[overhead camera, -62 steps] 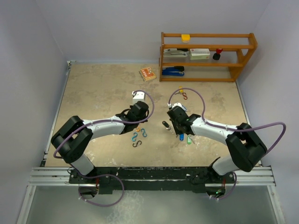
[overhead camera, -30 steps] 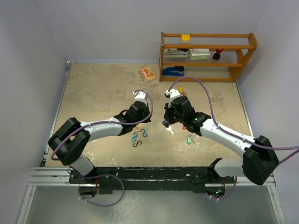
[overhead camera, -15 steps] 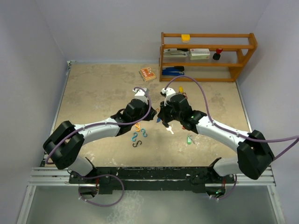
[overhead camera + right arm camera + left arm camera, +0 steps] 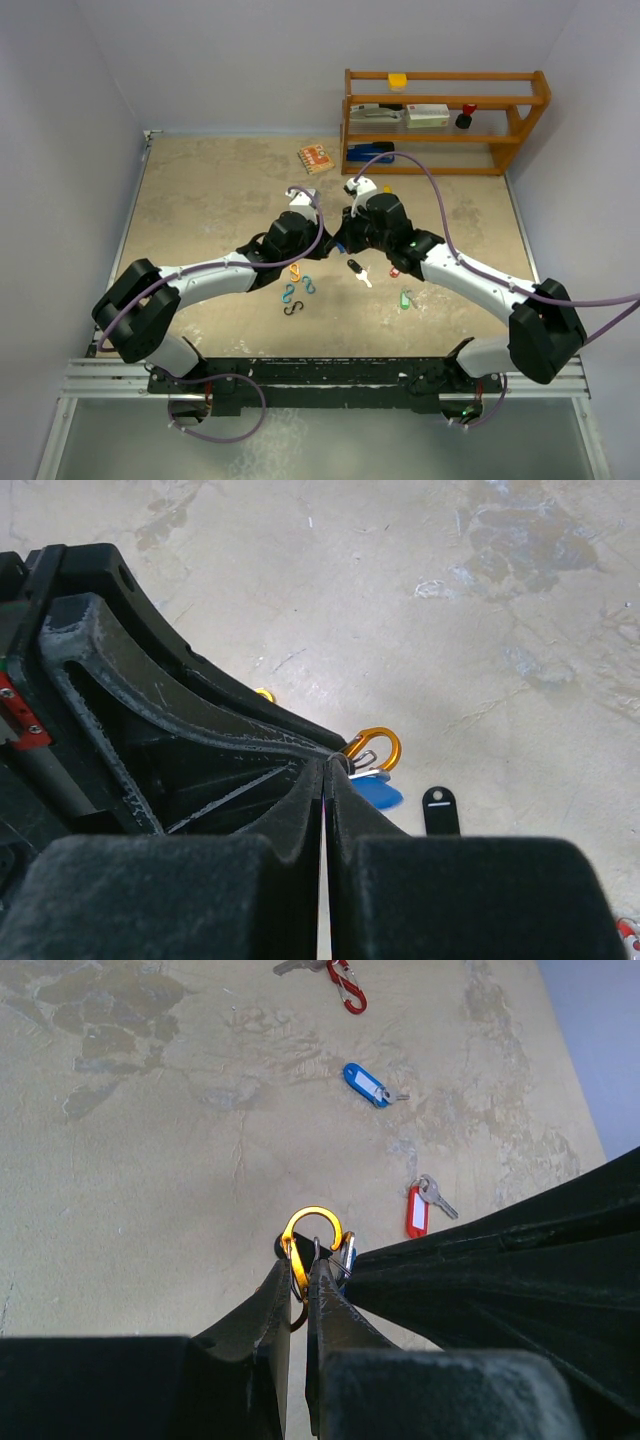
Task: Put the keys on the keyring
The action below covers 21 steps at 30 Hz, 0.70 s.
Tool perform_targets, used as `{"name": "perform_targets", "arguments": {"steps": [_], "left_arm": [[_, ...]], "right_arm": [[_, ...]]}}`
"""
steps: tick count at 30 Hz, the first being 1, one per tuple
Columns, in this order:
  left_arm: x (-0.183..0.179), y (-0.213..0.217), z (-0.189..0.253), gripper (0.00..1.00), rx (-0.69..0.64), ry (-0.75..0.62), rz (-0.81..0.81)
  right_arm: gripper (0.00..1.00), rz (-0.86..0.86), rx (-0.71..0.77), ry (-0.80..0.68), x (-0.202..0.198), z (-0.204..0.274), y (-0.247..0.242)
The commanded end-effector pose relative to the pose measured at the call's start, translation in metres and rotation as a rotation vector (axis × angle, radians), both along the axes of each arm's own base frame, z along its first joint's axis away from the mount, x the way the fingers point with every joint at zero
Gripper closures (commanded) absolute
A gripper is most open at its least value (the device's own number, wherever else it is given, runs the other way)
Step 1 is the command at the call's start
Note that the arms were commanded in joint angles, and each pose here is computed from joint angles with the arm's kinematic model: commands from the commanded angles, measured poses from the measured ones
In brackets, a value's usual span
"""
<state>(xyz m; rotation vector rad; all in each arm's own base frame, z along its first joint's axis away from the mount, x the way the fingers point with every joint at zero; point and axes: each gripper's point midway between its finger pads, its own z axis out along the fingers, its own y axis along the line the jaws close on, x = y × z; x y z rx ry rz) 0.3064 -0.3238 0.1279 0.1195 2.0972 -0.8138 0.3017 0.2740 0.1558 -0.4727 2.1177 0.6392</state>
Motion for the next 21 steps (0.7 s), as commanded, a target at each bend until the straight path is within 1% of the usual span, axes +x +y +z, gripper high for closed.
{"name": "perform_targets", "arguments": {"steps": [1,11,21], "left_arm": [[0.002,-0.005,0.028,1.00,-0.068,-0.054,-0.014],[0.009,0.004,0.042,1.00,-0.060,-0.087,0.035],[0.005,0.001,0.043,1.00,-0.057,-0.083,0.000]], "right_arm": [[1.00,-0.007,0.040,-0.042,0.012,0.021,0.005],[1.00,-0.006,0.041,-0.034,0.010,0.019,0.003],[1.00,-0.018,0.043,-0.041,0.012,0.021,-0.001]]}}
